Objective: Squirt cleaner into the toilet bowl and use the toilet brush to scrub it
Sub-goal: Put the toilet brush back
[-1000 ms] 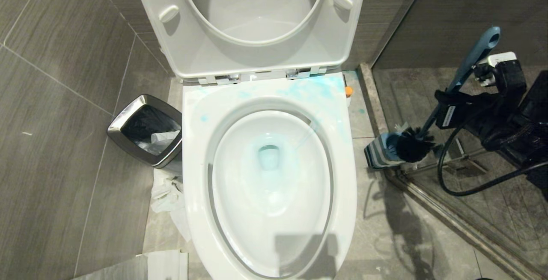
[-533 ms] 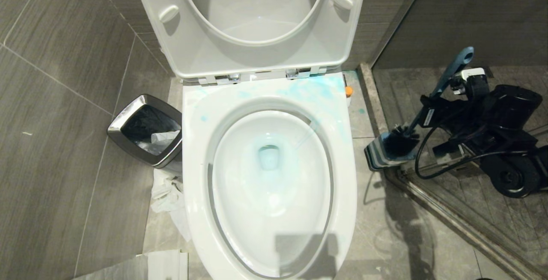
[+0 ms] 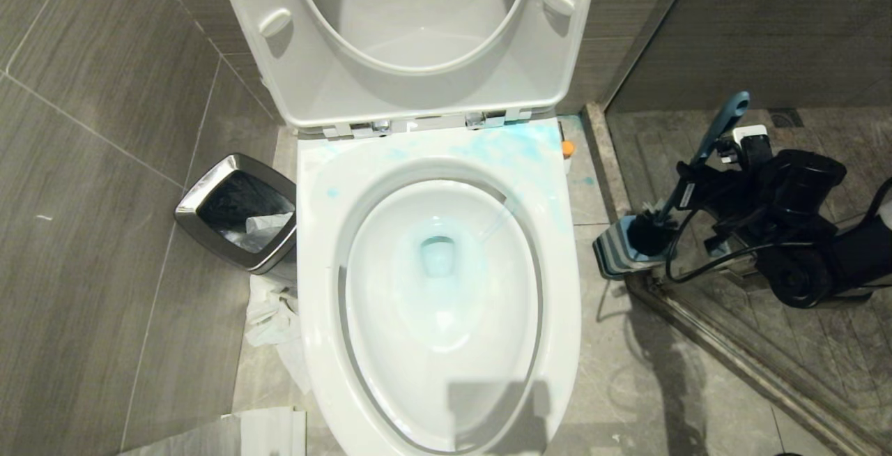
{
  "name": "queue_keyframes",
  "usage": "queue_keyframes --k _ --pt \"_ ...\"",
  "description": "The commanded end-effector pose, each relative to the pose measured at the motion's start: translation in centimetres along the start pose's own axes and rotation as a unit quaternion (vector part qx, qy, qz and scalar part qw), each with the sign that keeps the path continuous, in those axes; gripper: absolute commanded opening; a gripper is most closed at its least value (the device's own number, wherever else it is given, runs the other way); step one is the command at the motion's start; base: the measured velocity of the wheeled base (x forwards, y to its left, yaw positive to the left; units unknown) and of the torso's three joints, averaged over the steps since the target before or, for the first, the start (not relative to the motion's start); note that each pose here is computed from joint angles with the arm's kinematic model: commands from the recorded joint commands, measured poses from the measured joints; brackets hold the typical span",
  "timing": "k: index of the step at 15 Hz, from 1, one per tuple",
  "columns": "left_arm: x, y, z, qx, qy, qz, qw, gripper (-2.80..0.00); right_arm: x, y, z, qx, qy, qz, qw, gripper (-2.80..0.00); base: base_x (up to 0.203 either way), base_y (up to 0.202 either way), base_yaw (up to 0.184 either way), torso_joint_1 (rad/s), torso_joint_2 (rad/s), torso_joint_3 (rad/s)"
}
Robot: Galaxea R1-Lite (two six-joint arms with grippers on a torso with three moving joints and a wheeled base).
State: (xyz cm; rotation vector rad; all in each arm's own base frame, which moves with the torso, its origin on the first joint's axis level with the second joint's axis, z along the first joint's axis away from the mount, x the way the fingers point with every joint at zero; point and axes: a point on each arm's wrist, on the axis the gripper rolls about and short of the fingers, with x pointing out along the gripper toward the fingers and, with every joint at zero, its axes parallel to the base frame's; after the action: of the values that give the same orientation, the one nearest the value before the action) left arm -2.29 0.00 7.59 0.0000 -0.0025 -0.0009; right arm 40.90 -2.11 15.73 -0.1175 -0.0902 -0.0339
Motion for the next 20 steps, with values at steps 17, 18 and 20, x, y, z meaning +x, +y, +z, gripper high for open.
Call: queue_keyframes --k 17,18,20 --pt "0.0 0.0 0.0 0.0 0.0 0.0 1.0 -2.8 -0.7 0.0 -4.2 -0.019 0.066 0.019 0.997 -2.8 0.0 0.0 0.0 0.0 0.0 0.0" --pt "0.0 0.0 0.0 0.0 0.0 0.0 1.0 -2.8 -0.8 0.1 -4.4 -0.022 0.069 0.018 0.997 -2.8 0.0 0.0 0.0 0.0 0.0 0.0" --pt "0.0 0.0 0.0 0.0 0.0 0.001 1.0 -2.8 -0.9 0.0 -4.7 -0.036 0.075 0.02 0.996 -2.8 0.0 0.0 0.0 0.0 0.0 0.0"
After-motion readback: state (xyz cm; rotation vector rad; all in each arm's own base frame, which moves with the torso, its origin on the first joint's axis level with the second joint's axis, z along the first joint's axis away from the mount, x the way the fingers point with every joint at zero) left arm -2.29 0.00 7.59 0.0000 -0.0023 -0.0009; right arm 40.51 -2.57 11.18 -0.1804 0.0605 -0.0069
